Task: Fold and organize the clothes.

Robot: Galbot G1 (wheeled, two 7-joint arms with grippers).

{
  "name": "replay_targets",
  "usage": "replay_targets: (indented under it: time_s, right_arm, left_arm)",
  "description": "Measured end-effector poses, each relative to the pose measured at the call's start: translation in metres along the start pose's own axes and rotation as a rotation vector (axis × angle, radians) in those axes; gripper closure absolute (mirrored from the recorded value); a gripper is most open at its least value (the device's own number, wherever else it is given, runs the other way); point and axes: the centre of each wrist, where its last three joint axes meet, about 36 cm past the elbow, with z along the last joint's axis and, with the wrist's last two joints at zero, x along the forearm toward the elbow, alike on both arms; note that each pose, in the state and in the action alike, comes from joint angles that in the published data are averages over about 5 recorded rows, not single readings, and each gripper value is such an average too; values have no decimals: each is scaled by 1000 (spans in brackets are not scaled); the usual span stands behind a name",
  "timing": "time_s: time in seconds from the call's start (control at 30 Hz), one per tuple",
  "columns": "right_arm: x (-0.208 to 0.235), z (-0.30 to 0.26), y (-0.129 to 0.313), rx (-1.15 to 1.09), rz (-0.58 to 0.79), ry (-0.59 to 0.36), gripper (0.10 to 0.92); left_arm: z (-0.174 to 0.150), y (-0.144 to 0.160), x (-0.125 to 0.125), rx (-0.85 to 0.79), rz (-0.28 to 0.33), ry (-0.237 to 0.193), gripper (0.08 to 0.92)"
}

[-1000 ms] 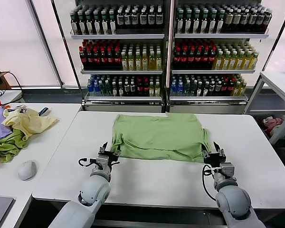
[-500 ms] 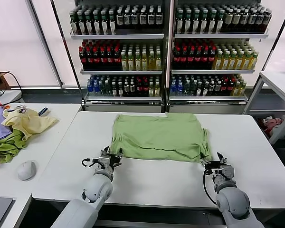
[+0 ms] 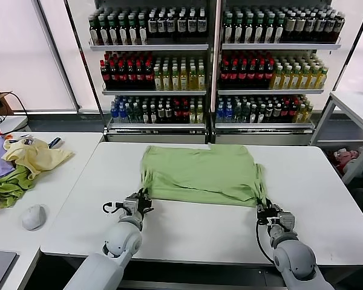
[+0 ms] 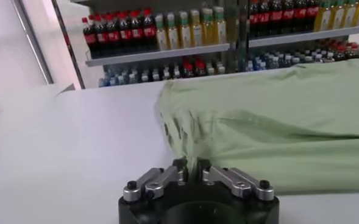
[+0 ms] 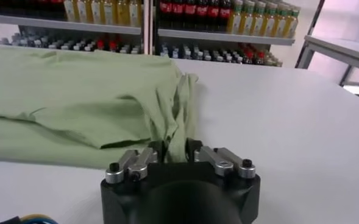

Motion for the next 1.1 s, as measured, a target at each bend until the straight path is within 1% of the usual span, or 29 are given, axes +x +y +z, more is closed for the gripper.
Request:
replay_targets:
  time_s: [0.1,0.27,0.43,0.57,0.67,0.77,0.87,1.0,1.1]
  right_arm:
    - [13,3,-1,0,-1,-2,885]
    - [45,10,-2,-1,-1,-11,886]
    - [87,18,-2,8,8,-15,886]
    - [121,25,2,20,15,0,886]
    - [142,25,5,31,16,10,863]
    - [157,22,7,43,19,6,788]
    - [169,17,8,55,26,-15,693]
    - [177,9,7,61,34,-52,572]
    - [176,2,7,59,35,-79,485]
  left_arm:
    - [3,0,10,4,9,-7,888]
    - [11,-3,38,10,35,-16,888]
    - [22,-8,74,8,63,-22,888]
    - [31,-9,106,1,82,-21,888]
    - [36,-9,129,-4,94,-12,888]
    - [38,-6,148,-10,101,-2,856]
    - [36,-3,163,-18,102,2,781]
    - [30,2,179,-27,98,-16,660]
    - [24,7,185,-32,88,-34,574]
